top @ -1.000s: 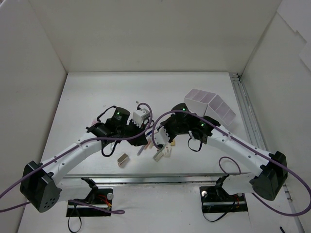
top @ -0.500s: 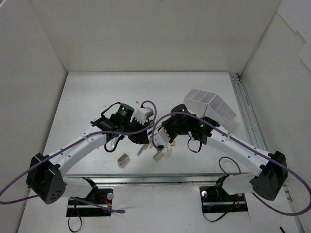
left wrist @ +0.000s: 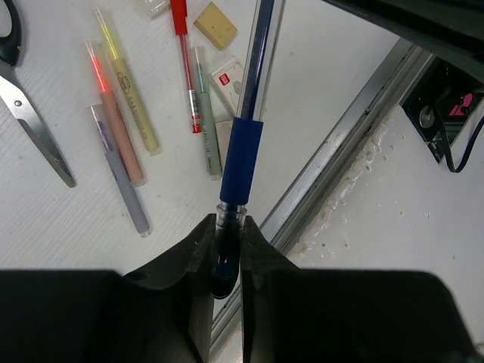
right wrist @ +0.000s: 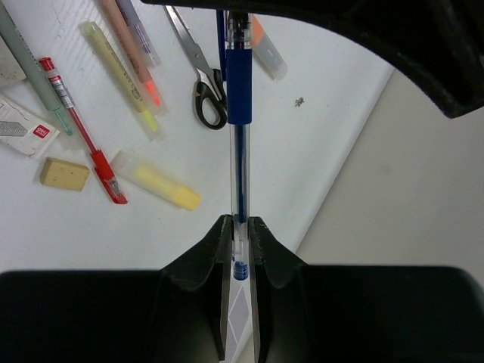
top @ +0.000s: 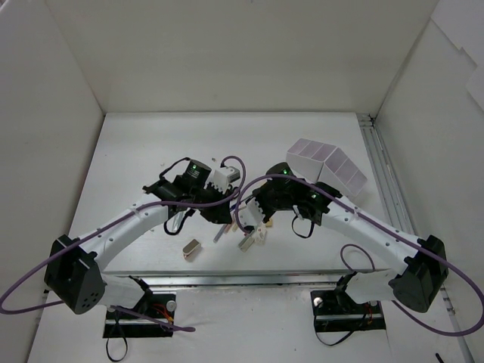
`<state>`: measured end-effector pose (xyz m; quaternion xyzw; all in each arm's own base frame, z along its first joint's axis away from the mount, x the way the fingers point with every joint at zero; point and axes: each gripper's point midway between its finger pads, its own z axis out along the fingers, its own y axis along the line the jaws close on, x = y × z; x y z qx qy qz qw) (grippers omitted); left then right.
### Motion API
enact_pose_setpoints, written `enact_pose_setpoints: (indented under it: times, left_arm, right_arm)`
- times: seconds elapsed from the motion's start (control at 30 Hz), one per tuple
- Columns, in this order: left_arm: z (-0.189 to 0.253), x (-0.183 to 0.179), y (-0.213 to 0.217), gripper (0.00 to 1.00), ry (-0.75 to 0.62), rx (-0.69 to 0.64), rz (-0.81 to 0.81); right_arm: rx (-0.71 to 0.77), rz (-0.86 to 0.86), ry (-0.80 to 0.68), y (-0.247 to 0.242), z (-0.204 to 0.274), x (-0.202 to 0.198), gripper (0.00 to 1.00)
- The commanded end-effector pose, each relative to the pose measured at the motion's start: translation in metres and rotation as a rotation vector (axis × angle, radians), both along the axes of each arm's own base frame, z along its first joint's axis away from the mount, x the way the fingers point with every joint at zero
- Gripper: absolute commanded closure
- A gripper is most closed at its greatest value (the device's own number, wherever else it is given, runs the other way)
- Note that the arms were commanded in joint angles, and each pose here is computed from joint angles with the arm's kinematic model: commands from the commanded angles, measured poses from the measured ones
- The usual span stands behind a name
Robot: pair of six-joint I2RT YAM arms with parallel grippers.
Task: Sort the stationery into containers
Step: Close the pen cap on the pen.
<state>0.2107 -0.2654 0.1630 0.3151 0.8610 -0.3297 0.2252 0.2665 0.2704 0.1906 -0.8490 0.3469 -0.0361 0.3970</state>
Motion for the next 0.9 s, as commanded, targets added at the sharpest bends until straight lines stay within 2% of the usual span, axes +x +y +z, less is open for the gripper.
enact_pose_setpoints:
  times: [0.0, 0.17, 0.23, 0.3, 0.43, 0.5, 0.63, 0.67, 0.87]
  left_arm:
    - [0.076, 0.047, -0.024, 1.0, -0.262, -0.182, 0.061]
    - [0.073, 0.04, -0.02, 1.0, -0.21, -0.173, 0.093]
    - [0.069, 0.034, -0.018, 1.0, -0.17, -0.16, 0.094]
    - [0.06, 0.031, -0.013, 1.0, -0.13, -0.123, 0.115]
    - [0.052, 0.027, -0.008, 1.0, -0.088, -0.093, 0.139]
    - [0.052, 0.026, -0.007, 1.0, -0.083, -0.09, 0.142]
    - [0.057, 0.026, -0.008, 1.0, -0.081, -0.097, 0.143]
    - [0.057, 0.025, -0.009, 1.0, -0.076, -0.096, 0.138]
    - [0.05, 0.021, -0.008, 1.0, -0.03, -0.058, 0.143]
  right_arm:
    - [0.149, 0.17, 0.084, 0.043, 0.021, -0.041, 1.0]
    - [0.125, 0.052, 0.063, 0.036, 0.022, -0.021, 1.0]
    - [0.129, 0.029, 0.054, 0.035, 0.025, -0.015, 0.94]
    - [0.128, 0.007, 0.042, 0.035, 0.027, -0.01, 0.84]
    - [0.129, 0.008, 0.03, 0.036, 0.029, -0.006, 0.77]
    - [0.125, 0.022, 0.035, 0.038, 0.027, -0.008, 0.71]
    - [0.118, 0.049, 0.034, 0.042, 0.023, -0.009, 0.66]
    - [0.121, 0.053, 0.034, 0.043, 0.024, -0.009, 0.58]
    - [0.163, 0.06, 0.017, 0.048, 0.036, -0.008, 0.56]
